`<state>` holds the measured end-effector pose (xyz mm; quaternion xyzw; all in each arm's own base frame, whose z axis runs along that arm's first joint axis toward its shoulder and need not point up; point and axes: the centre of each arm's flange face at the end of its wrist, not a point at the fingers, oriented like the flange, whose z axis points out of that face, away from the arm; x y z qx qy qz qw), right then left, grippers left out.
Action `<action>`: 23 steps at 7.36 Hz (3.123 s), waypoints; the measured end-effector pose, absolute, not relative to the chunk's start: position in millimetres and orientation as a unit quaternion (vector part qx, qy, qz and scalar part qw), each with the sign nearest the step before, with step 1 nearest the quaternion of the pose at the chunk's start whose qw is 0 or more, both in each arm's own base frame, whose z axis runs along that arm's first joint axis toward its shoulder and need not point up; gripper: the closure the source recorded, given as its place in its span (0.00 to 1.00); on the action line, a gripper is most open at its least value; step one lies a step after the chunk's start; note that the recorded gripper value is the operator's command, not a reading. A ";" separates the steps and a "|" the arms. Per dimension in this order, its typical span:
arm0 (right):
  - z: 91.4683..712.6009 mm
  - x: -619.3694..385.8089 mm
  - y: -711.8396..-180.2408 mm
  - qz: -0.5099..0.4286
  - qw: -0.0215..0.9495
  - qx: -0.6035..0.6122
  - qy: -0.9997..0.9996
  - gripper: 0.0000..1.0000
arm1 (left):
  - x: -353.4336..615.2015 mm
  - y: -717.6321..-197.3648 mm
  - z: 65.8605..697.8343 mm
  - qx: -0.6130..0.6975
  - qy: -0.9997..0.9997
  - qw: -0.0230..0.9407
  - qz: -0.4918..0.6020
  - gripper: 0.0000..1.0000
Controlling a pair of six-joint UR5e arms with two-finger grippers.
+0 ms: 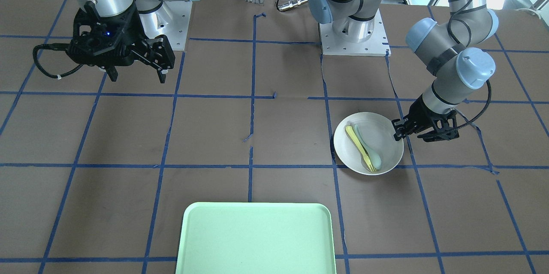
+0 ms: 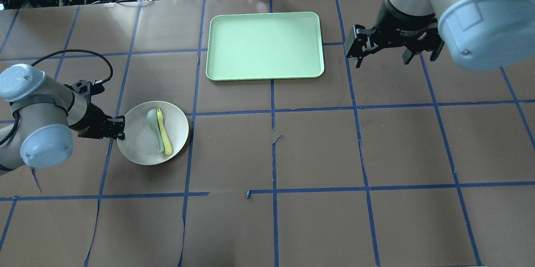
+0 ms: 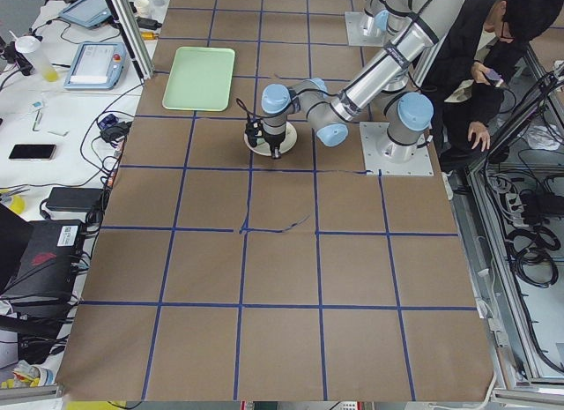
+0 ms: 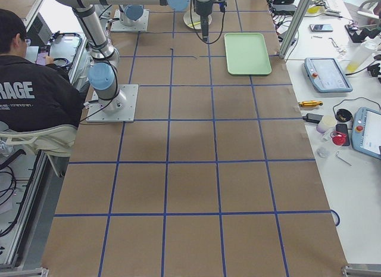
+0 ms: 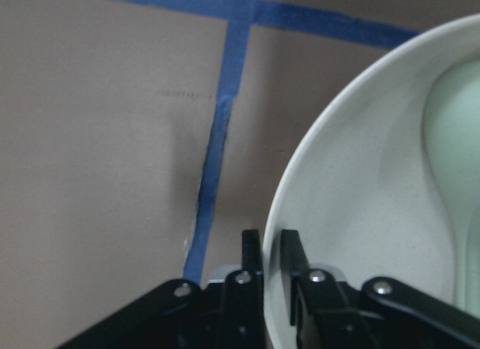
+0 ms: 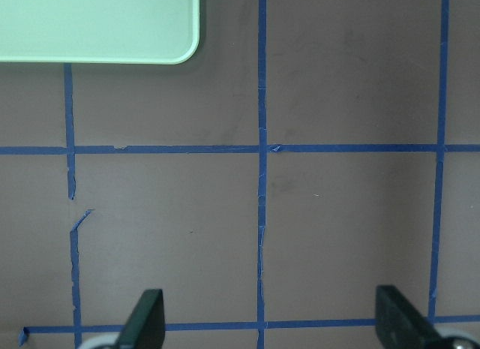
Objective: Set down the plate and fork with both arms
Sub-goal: 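Carry the plate with the left gripper onto the green tray, then lower the plate onto the tray and open the left gripper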
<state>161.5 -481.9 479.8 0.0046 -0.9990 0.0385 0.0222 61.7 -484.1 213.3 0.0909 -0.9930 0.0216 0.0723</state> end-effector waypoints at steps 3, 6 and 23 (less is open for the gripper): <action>479.9 161.5 -481.9 0.039 0.022 0.005 -0.999 0.00 | -34.1 -571.9 260.1 0.066 -0.979 0.188 0.040 1.00; 480.1 161.5 -482.1 0.040 0.022 0.005 -0.999 0.00 | -108.8 -673.2 266.1 0.017 -0.965 0.257 0.037 1.00; 477.4 161.6 -482.0 0.037 0.022 0.005 -0.999 0.00 | -179.5 -788.8 182.9 -0.049 -0.976 0.207 0.038 0.00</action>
